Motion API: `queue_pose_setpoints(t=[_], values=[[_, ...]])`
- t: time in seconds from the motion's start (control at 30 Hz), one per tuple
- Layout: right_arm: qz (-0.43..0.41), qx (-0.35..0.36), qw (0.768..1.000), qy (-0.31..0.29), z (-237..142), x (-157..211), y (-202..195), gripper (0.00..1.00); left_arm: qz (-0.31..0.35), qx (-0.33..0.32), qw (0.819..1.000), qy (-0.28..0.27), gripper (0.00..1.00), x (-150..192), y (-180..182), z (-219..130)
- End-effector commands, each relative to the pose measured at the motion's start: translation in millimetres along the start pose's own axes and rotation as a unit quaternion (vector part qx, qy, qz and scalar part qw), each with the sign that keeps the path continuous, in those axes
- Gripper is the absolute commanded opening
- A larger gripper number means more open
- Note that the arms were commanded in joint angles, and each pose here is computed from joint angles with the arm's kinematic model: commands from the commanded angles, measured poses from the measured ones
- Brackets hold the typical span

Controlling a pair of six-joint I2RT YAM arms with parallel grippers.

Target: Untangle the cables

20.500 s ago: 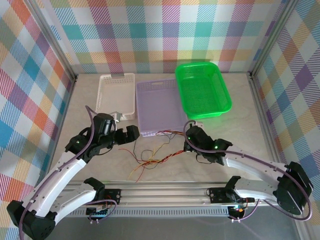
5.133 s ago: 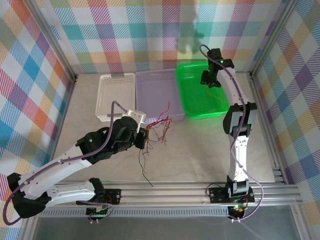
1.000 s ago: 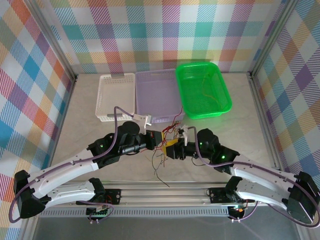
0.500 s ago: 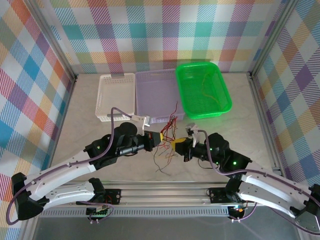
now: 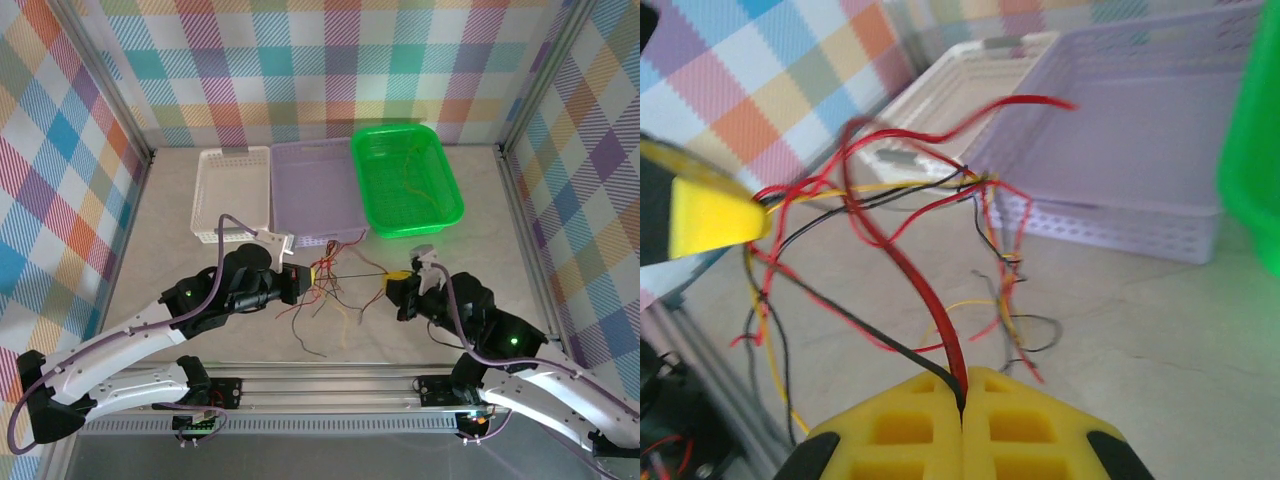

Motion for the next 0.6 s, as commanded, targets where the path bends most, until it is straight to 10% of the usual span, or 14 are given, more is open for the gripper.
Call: queue_pose_setpoints(t=[0.0, 0.57], values=[[-0.021, 0.105, 0.994, 0.013, -22.1, -6.2, -20.1, 0.0, 0.028, -0.048, 0.998, -0.026, 0.0, -10.5, 7.7, -17.6], [-0.022, 0.278, 0.96, -0.003, -102.5, -58.0, -48.7, 0.0, 0.07, -0.19, 0.975, -0.096, 0.0, -29.6, 39.1, -79.6]])
Point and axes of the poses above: each hand's point on the last joint's axis, 136 mm out from that joint toward the fingers, its own z axis out along the fingers, its own y axis along the line the jaws close on, x = y × z, the point moved 9 cm from there along -z, back along the fingers, and after that the axes turned 14 degrees about -z, right-handed, at the moved point
